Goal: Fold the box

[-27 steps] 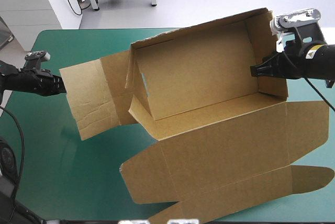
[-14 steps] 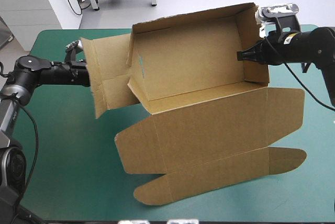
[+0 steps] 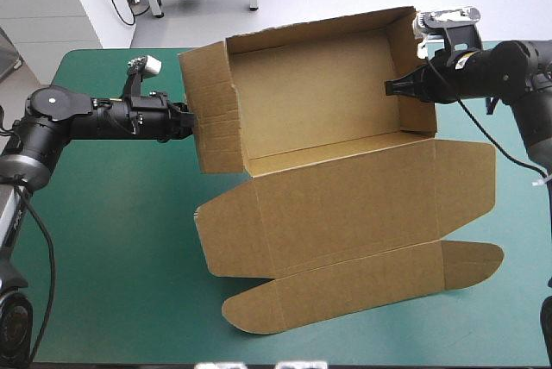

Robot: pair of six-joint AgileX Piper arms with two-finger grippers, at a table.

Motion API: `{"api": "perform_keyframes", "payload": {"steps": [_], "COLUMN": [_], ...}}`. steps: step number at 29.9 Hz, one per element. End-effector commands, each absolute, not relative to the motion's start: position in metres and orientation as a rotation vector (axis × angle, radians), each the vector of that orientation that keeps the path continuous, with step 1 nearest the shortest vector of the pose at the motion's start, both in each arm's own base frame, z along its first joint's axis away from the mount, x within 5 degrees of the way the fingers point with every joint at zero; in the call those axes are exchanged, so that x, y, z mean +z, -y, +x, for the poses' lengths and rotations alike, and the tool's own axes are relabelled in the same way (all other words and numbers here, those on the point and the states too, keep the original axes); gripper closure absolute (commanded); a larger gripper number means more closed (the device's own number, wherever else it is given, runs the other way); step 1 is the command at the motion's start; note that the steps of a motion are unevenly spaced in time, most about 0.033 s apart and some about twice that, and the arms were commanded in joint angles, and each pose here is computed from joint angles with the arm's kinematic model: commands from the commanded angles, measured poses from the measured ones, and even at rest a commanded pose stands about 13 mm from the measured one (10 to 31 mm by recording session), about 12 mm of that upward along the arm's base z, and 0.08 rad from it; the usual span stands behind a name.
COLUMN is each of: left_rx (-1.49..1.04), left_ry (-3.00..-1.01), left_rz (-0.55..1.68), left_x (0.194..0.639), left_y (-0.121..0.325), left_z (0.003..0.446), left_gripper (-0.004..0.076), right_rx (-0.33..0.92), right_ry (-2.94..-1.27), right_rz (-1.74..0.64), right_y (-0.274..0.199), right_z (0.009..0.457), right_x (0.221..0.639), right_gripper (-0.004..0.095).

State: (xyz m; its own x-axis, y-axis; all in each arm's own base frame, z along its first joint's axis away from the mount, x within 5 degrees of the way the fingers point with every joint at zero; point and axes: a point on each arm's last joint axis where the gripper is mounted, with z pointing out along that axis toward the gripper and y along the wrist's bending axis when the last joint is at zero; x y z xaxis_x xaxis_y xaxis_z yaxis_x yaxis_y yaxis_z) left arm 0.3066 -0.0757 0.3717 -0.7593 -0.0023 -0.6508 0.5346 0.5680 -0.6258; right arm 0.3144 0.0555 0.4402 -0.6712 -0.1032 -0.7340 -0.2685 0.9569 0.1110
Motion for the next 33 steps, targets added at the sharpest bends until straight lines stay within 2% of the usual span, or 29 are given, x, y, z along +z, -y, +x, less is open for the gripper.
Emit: {"api": "perform_keyframes", "payload": {"steps": [1, 4, 7, 10, 15, 18, 22, 33], "left_rx": [-1.252, -1.254, -1.254, -1.261, -1.335, -1.372, -1.397, -1.383], "left_ry": [-2.044, -2.032, -2.025, -2.013, -1.956, -1.936, -1.93, -1.917], "left_rz": [0.418, 0.431, 0.458, 0.516, 0.532, 0.509, 0.516, 0.47], "left_x": [0.405, 0.41, 0.413, 0.417, 0.425, 0.428, 0.429, 0.43], "left_y": [0.082, 0.082, 0.082, 0.083, 0.086, 0.087, 0.087, 0.086], "left_z": [0.292, 0.292, 0.29, 0.287, 0.284, 0.284, 0.282, 0.286], "left_gripper": [0.0731, 0.0728, 0.0682, 0.058, 0.0327, 0.0249, 0.0248, 0.0248], "right_rx": [0.275, 0.273, 0.268, 0.265, 0.234, 0.208, 0.18, 0.2], "right_ry": [-2.171, -2.177, -2.184, -2.185, -2.189, -2.192, -2.195, -2.201], "right_rz": [-0.224, -0.226, -0.228, -0.229, -0.233, -0.226, -0.222, -0.201], "right_y": [-0.052, -0.052, -0.052, -0.051, -0.049, -0.048, -0.046, -0.047], "right_z": [0.305, 0.305, 0.304, 0.304, 0.305, 0.305, 0.305, 0.305], "right_x": [0.467, 0.467, 0.466, 0.466, 0.466, 0.465, 0.465, 0.465], "right_gripper": [0.091, 0.0909, 0.0909, 0.0909, 0.0908, 0.0908, 0.0908, 0.0908]}}
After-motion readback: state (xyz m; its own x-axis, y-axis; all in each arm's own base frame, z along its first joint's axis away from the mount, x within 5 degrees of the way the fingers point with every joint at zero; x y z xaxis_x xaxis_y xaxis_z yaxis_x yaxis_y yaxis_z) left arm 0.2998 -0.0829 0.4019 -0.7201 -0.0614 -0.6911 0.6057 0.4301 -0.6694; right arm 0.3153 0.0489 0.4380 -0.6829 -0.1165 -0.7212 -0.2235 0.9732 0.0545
